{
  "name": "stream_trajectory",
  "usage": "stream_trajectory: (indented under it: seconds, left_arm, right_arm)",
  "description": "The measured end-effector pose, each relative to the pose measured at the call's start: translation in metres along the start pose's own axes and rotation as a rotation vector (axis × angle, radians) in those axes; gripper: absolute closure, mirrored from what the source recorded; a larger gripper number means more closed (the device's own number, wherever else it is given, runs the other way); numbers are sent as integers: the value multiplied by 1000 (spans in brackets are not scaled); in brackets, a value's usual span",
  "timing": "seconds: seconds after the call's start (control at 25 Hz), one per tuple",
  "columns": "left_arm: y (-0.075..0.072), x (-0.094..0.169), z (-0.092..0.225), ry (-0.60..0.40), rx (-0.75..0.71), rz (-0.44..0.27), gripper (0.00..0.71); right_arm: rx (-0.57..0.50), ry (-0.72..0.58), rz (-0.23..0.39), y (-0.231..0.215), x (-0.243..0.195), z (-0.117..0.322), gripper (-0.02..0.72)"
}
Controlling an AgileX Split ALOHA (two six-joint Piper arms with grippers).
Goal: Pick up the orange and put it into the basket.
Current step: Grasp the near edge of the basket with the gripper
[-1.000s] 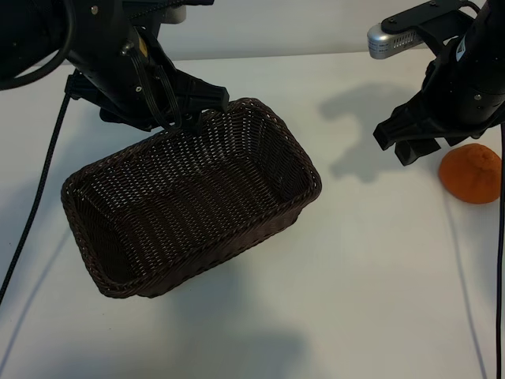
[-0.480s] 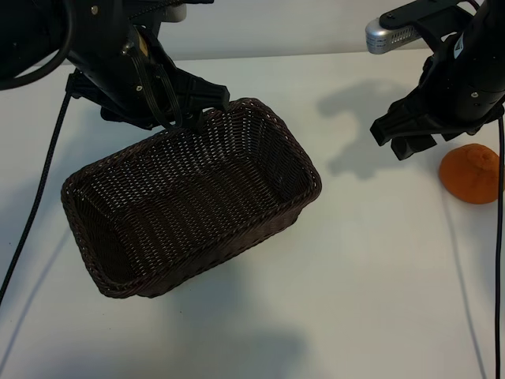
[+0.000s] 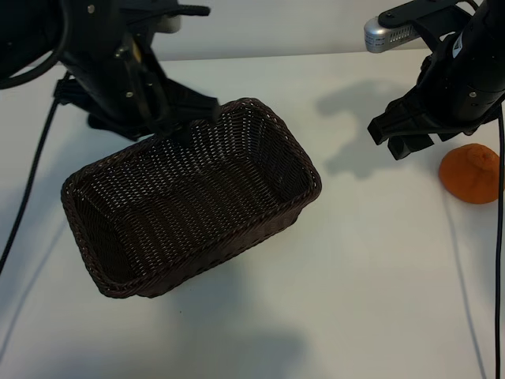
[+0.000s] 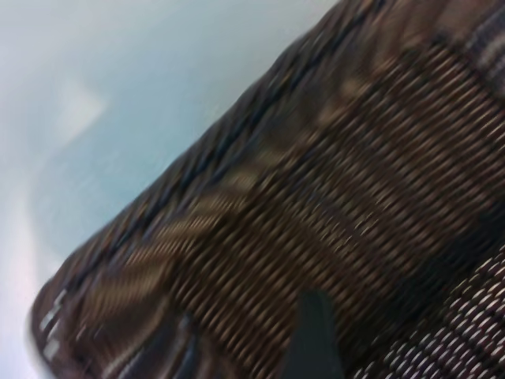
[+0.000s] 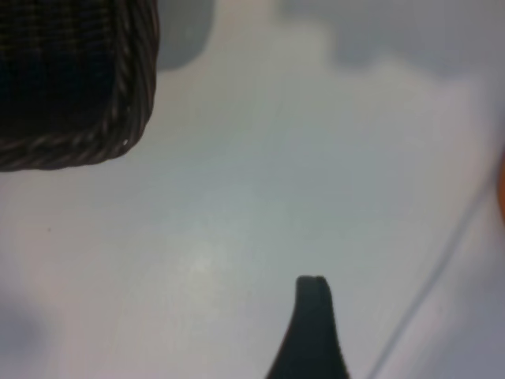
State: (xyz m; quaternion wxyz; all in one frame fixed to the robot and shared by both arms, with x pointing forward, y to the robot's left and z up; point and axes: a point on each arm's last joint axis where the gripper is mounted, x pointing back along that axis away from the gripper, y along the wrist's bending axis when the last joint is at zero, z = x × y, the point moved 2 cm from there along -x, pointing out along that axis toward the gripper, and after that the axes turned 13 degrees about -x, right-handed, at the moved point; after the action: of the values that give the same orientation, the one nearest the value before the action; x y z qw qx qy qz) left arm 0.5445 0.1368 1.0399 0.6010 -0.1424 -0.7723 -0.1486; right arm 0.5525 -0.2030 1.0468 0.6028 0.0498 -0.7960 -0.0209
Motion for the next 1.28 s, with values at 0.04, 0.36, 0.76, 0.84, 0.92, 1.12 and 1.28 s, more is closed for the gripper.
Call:
stream_trajectory:
  seconds: [0.04,0.36,0.76,0.84,0.92,1.12,1.28]
  left_arm:
    - [2,4,3,12,10,-14,118]
    - [24,34,54,-25,227,-145,118]
    - [30,-4,131,-17,477,-174,118]
    - [29,-17,137,-16,512,-168,118]
    - [28,-31,140,-13,532,-164,118]
    - [27,-44,132,-46,567,-163,118]
    - [26,-54,128,-36,574,-166,118]
  right_arm:
    - [0,0,0,0,0,0,143]
    - [0,8,3,0,0,1,143]
    - [1,8,3,0,0,1,143]
    - [1,8,3,0,0,1,143]
    - [1,8,3,0,0,1,144]
    - [1,8,3,0,0,1,144]
    - [-1,9,1,0,0,1,144]
